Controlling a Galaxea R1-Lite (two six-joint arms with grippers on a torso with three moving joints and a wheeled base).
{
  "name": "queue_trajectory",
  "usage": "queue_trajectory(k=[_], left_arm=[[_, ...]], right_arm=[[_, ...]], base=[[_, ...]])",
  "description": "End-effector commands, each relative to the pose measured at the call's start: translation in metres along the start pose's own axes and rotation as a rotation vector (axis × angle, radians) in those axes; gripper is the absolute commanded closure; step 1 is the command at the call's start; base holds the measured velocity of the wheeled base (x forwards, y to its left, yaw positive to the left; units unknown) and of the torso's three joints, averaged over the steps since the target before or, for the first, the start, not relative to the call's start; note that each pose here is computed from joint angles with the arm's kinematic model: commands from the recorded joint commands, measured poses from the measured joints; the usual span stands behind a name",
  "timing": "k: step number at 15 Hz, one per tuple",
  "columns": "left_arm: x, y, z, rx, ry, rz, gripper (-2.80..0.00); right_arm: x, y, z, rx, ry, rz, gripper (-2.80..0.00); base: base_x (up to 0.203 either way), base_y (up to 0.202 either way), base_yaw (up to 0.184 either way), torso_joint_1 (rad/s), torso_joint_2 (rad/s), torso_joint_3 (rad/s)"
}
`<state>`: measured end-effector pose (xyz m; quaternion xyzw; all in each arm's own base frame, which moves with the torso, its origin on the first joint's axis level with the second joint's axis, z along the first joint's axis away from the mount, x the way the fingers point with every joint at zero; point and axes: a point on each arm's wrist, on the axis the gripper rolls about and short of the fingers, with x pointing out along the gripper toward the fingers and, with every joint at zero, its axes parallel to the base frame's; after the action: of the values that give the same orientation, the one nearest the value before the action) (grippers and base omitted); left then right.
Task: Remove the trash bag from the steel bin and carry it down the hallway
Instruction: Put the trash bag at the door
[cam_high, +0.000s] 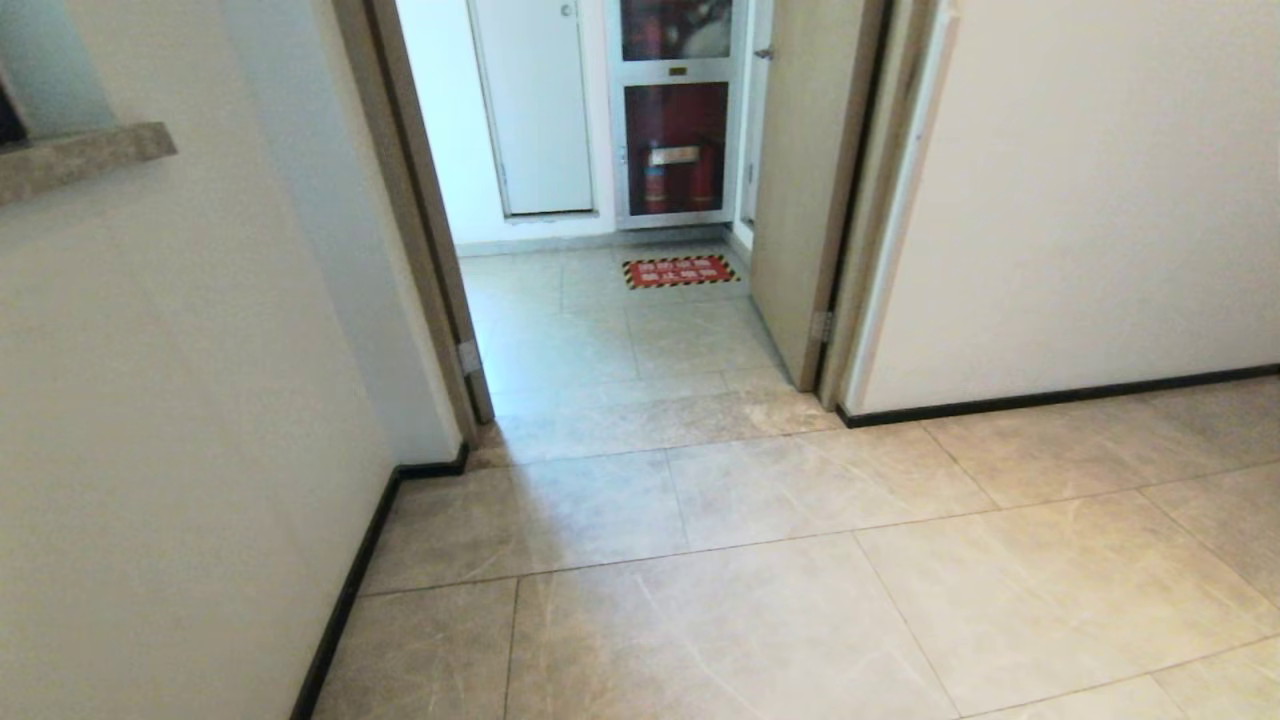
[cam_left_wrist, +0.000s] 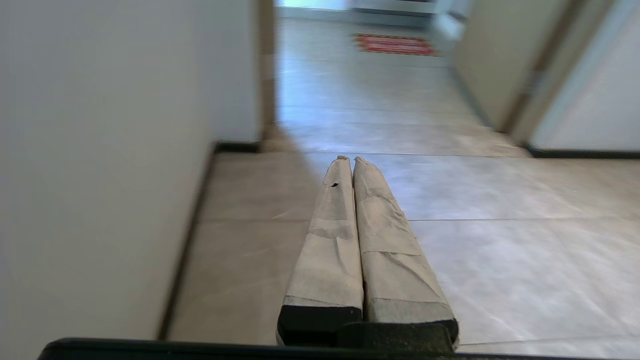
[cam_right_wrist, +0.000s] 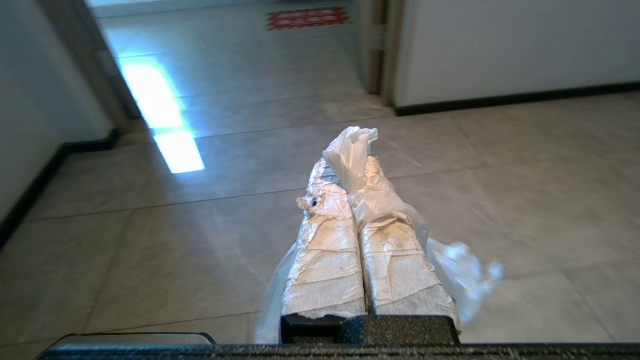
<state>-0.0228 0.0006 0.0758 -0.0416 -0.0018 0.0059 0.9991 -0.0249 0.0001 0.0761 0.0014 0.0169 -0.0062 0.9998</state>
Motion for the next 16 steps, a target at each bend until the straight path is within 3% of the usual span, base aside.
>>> queue_trajectory(k=[1, 11, 16], left_arm=[[0.0, 0.0, 0.0, -0.001, 0.0, 0.0, 0.0], [0.0, 0.0, 0.0, -0.001, 0.0, 0.0, 0.0], [0.0, 0.0, 0.0, -0.004, 0.0, 0.0, 0.0]], right_arm=[[0.0, 0.0, 0.0, 0.002, 0.0, -0.002, 0.0], [0.0, 0.0, 0.0, 0.002, 0.0, -0.003, 0.0], [0.0, 0.0, 0.0, 0.002, 0.0, -0.003, 0.0]], base=[[0.002, 0.009, -0.16, -0.002, 0.0, 0.002], [0.0, 0.001, -0.021, 0.0, 0.0, 0.001], [-0.001, 0.004, -0.145, 0.002, 0.0, 0.004]])
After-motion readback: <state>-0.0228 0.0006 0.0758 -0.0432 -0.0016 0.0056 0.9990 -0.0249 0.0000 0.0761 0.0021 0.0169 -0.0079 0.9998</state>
